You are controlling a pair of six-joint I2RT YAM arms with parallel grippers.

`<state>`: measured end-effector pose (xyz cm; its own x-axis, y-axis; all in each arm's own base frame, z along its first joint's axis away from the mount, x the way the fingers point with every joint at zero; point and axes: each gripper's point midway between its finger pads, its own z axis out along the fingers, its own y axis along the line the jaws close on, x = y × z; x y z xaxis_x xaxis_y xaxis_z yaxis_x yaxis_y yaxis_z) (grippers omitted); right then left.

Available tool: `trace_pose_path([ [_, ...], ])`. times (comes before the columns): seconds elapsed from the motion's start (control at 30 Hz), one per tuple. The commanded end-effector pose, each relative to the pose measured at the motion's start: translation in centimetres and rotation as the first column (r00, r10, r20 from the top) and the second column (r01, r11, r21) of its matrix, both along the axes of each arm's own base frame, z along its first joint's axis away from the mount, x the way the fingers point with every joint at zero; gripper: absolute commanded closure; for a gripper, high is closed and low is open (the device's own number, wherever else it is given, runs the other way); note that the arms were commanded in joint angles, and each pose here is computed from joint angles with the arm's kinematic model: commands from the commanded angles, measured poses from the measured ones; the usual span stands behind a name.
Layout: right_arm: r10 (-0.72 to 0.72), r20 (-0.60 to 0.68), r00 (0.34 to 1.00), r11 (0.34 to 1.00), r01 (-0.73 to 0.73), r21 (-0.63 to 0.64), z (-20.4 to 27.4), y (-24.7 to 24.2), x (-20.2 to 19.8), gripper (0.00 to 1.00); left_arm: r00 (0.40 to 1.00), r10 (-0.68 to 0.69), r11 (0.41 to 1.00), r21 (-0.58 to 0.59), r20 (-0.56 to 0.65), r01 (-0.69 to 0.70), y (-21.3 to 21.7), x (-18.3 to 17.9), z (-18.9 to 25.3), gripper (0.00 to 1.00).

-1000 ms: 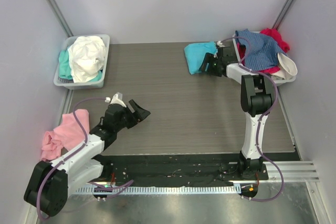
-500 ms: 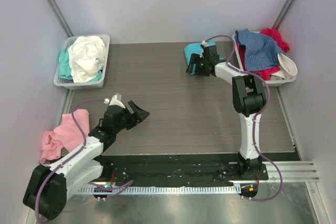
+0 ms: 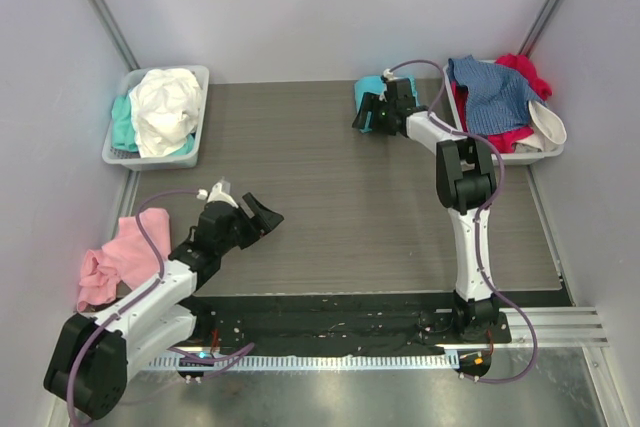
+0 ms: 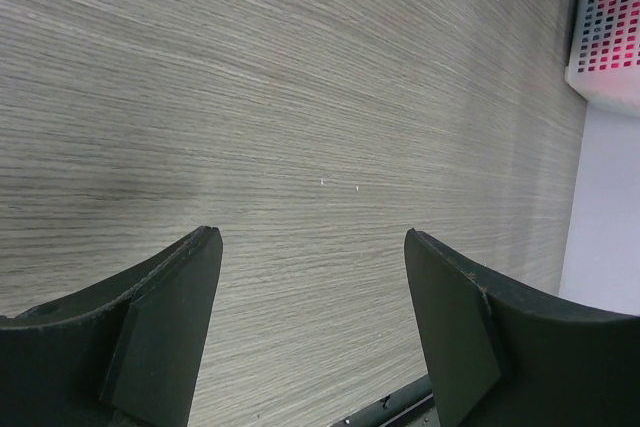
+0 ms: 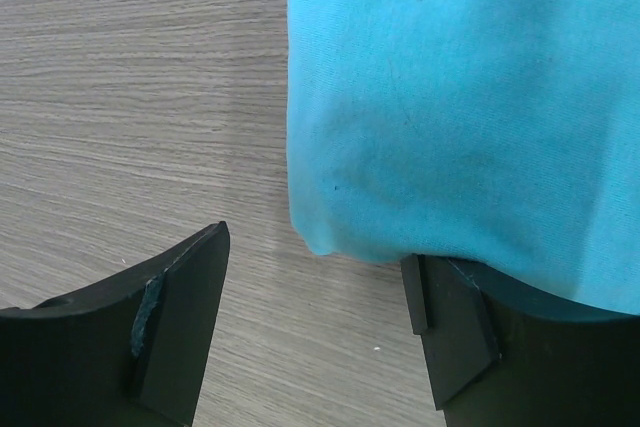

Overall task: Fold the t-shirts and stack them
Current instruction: Neatly place the folded tshirt to the corner

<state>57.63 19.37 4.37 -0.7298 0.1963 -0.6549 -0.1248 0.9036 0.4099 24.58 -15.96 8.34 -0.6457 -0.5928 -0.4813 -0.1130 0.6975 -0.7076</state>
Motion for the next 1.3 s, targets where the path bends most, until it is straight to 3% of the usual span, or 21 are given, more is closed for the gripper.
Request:
trace_pose_path([
  [0.0, 0.014, -0.043, 0.999, 1.0, -0.013, 0.005, -1.3, 0.1, -0.6, 0.23, 1.0, 0.004, 1.0, 0.003, 0.017, -0.004, 0.0, 0.4, 0.3, 0.21],
  [0.2, 0.057, 0.016, 0.998, 0.991, -0.059, 0.124, 4.1, 2.1, -3.0, 0.23, 0.999, -0.01, 1.0, 0.0, 0.031, 0.01, -0.3, 0.6, 1.1, 0.22],
  [0.23, 0.062, 0.063, 0.996, 0.989, -0.07, 0.13, 7.0, 2.4, -3.3, 0.23, 0.999, -0.014, 1.0, 0.008, 0.03, 0.014, -0.3, 0.6, 1.1, 0.22],
  [0.47, 0.032, 0.13, 0.991, 0.987, -0.052, 0.155, 13.9, 3.1, -9.0, 0.22, 0.998, -0.027, 0.999, 0.031, 0.06, 0.025, -0.6, 1.7, 2.7, 0.22],
  [0.53, 0.028, 0.097, 0.995, 0.989, -0.042, 0.142, 11.9, 3.1, -11.9, 0.22, 0.997, -0.027, 0.999, 0.031, 0.067, 0.025, -0.7, 2.0, 3.2, 0.22],
  [0.57, 0.028, 0.147, 0.989, 0.985, -0.052, 0.165, 13.8, 3.3, -13.0, 0.21, 0.998, -0.031, 0.999, 0.039, 0.061, 0.029, -0.7, 2.0, 3.0, 0.22],
  [0.6, 0.037, 0.095, 0.995, 0.988, -0.051, 0.145, 11.2, 3.1, -15.0, 0.21, 0.998, -0.029, 0.999, 0.041, 0.062, 0.026, -0.7, 2.1, 3.1, 0.22],
  [0.73, 0.057, 0.039, 0.998, 0.993, -0.06, 0.101, 8.5, 3.0, -20.7, 0.2, 0.998, -0.023, 0.998, 0.055, 0.06, 0.02, -0.6, 2.5, 3.2, 0.22],
  [0.83, 0.057, 0.0, 0.998, 0.994, -0.057, 0.093, 6.8, 2.0, -24.3, 0.02, 0.998, -0.009, 0.998, 0.06, 0.065, 0.005, -0.4, 2.6, 3.2, 0.22],
  [0.9, 0.07, -0.012, 0.997, 0.993, -0.069, 0.094, 6.1, 1.4, -26.5, 0.0, 0.999, -0.006, 0.997, 0.074, 0.045, 0.002, -0.1, 2.2, 2.7, 0.21],
  [1.27, 0.047, -0.022, 0.999, 0.999, -0.047, 0.025, 5.0, -1.2, -29.7, 0.0, 0.999, 0.029, 0.993, 0.117, 0.021, -0.031, 1.0, 2.0, 2.0, 0.0],
])
